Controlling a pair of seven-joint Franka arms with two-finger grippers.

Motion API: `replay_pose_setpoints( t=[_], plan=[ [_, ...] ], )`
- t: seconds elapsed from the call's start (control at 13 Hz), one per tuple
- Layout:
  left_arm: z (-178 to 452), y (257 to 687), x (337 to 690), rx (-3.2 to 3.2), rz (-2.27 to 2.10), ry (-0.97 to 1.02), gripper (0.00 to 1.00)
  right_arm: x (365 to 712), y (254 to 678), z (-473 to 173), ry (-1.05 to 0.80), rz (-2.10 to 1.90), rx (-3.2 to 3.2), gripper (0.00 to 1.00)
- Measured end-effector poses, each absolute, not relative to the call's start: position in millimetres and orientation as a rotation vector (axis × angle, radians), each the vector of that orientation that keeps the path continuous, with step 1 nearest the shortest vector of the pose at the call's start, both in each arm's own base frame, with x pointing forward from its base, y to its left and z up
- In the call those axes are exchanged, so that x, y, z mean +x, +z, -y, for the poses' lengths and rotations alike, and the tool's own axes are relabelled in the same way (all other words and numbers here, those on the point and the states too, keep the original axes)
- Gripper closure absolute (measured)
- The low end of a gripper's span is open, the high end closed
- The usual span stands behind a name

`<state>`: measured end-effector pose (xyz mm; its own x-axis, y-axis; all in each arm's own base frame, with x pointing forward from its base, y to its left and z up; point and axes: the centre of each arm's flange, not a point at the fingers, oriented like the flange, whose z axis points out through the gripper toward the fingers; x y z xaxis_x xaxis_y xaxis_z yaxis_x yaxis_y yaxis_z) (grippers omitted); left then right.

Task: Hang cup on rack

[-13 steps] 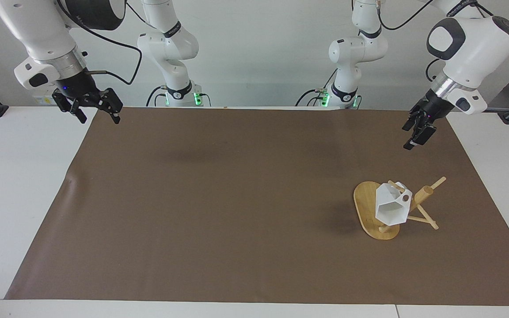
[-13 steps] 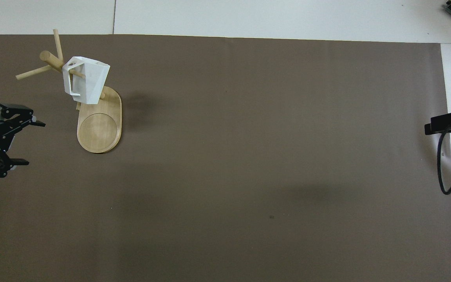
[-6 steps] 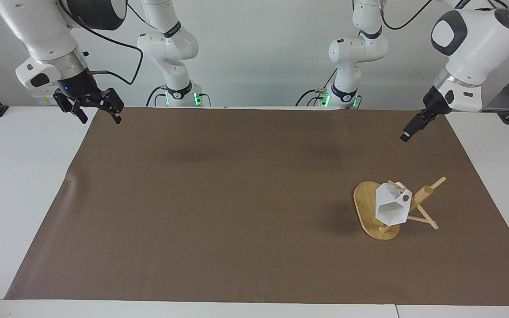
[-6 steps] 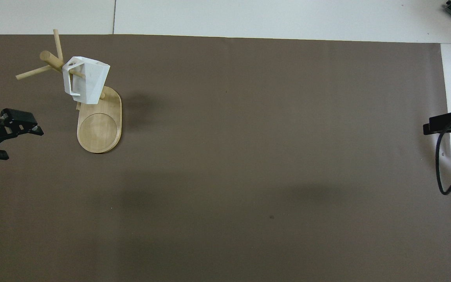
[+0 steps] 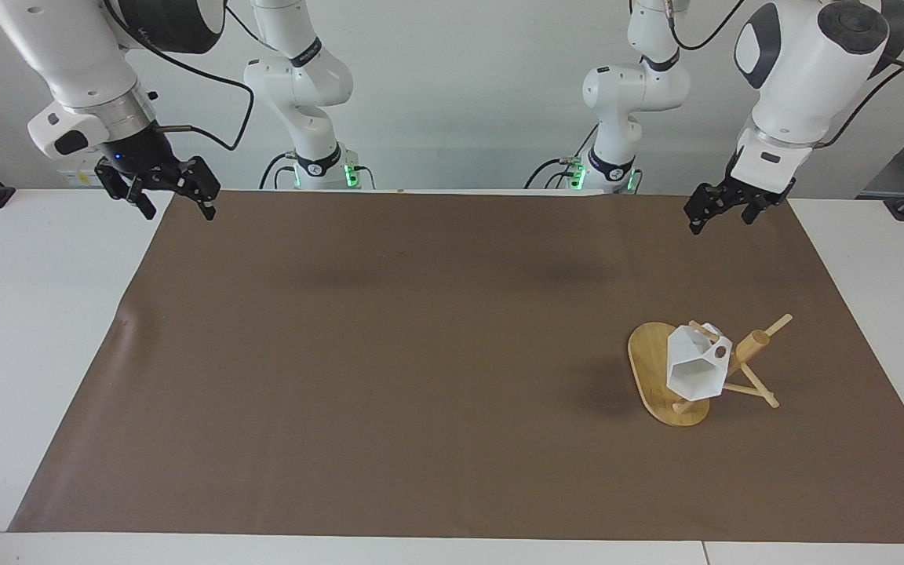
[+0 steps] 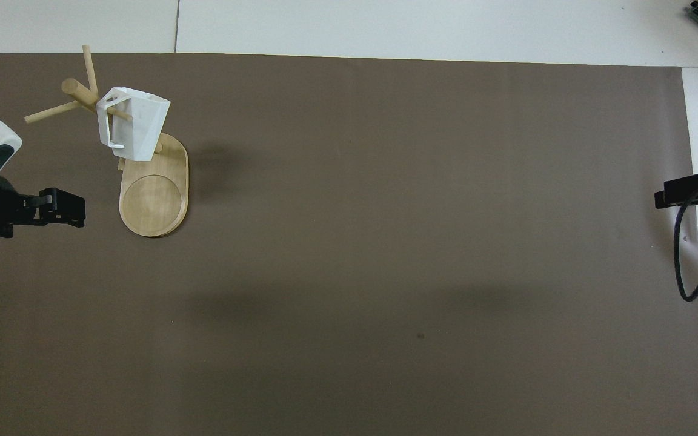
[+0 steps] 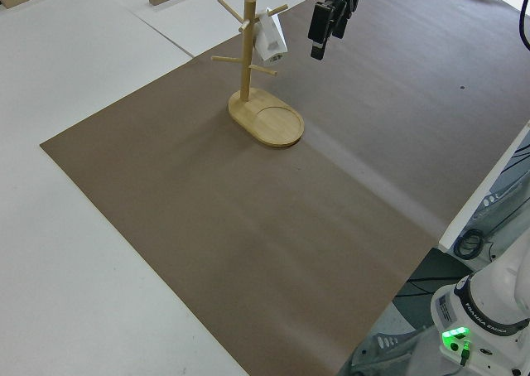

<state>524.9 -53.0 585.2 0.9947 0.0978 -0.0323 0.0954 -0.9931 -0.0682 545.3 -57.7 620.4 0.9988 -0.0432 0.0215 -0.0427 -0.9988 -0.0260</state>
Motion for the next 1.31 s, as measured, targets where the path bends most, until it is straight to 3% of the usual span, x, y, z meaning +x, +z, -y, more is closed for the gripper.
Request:
replay_pose_setpoints(
  t=[0.77,1.31],
  plan=[
    [34.6,630.2,540.7,-3.160,0.137,-0.006,0.00,545.3,620.4,57.6,-0.034,-0.067,-3.115,0.00],
    [41.2,618.7,544.0,-3.163,0.082,0.009,0.00,545.4,620.4,57.3,-0.034,-0.066,-3.115,0.00]
  ],
)
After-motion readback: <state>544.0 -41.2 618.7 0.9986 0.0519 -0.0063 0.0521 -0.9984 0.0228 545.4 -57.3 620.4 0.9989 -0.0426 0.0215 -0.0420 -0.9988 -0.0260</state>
